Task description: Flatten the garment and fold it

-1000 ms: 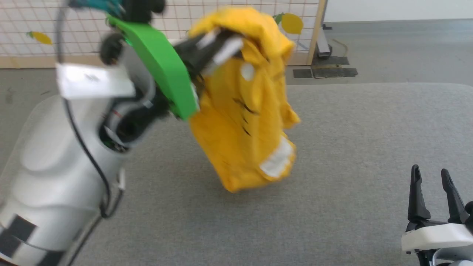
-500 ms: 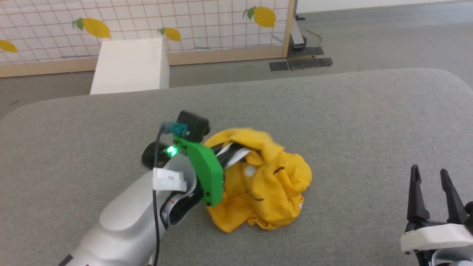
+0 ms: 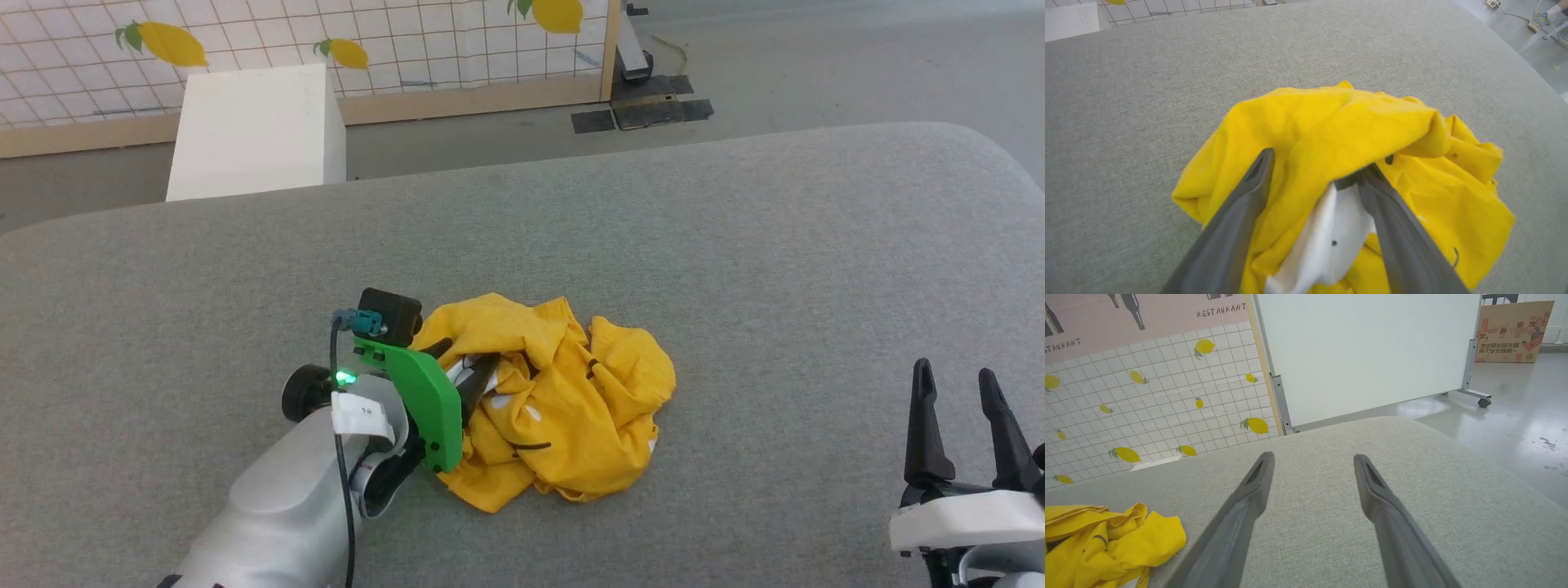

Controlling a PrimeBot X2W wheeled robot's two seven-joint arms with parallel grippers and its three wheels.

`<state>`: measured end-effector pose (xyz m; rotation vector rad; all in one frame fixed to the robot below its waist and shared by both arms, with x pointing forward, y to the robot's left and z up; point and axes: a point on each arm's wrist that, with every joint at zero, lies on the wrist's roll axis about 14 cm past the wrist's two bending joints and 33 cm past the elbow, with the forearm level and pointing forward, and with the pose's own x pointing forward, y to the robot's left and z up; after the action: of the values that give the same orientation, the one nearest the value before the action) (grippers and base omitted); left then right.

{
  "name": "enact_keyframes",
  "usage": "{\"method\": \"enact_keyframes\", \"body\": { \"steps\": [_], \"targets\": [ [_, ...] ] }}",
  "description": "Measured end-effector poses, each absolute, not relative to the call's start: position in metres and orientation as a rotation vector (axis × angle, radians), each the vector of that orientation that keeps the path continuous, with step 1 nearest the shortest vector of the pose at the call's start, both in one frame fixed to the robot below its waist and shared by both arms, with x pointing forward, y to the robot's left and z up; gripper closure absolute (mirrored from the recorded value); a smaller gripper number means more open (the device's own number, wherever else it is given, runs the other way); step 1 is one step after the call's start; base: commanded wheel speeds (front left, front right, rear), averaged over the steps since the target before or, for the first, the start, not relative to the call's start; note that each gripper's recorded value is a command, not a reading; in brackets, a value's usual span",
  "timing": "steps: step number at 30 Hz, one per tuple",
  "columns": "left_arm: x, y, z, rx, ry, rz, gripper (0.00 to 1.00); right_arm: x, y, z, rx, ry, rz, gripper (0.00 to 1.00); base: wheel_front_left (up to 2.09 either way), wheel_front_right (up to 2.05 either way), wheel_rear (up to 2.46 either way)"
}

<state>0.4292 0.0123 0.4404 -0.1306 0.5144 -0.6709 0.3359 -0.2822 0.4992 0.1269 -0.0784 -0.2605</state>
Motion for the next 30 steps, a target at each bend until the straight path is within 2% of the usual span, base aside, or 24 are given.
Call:
{"method": "enact_keyframes", "body": {
  "steps": [7,11,15,17,19,24,30],
  "targets": [
    [0.433,0.007,0.481,-0.163,0.364,-0.715,0.0,0.341,-0.278,0.503,0.128,-0.092,-0.245,0.0,0.0,0.0,0.0],
    [0.435,0.02,0.521,-0.206,0.204,-0.712,0.0,0.343,-0.275,0.506,0.13,-0.101,-0.234,0.0,0.0,0.0,0.0],
    [0.432,0.06,0.543,-0.246,0.051,-0.579,0.0,0.343,-0.272,0.506,0.131,-0.102,-0.221,0.0,0.0,0.0,0.0],
    [0.412,0.122,0.565,-0.257,-0.103,-0.339,0.0,0.346,-0.265,0.509,0.133,-0.108,-0.199,0.0,0.0,0.0,0.0],
    [0.4,0.14,0.581,-0.239,-0.185,-0.271,0.0,0.348,-0.264,0.509,0.133,-0.109,-0.194,0.0,0.0,0.0,0.0],
    [0.364,0.178,0.571,-0.235,-0.226,-0.083,0.0,0.349,-0.259,0.51,0.131,-0.111,-0.179,0.0,0.0,0.0,0.0],
    [0.323,0.189,0.526,-0.157,-0.121,-0.022,0.0,0.341,-0.253,0.505,0.132,-0.096,-0.163,0.0,0.0,0.0,0.0]
  ]
}}
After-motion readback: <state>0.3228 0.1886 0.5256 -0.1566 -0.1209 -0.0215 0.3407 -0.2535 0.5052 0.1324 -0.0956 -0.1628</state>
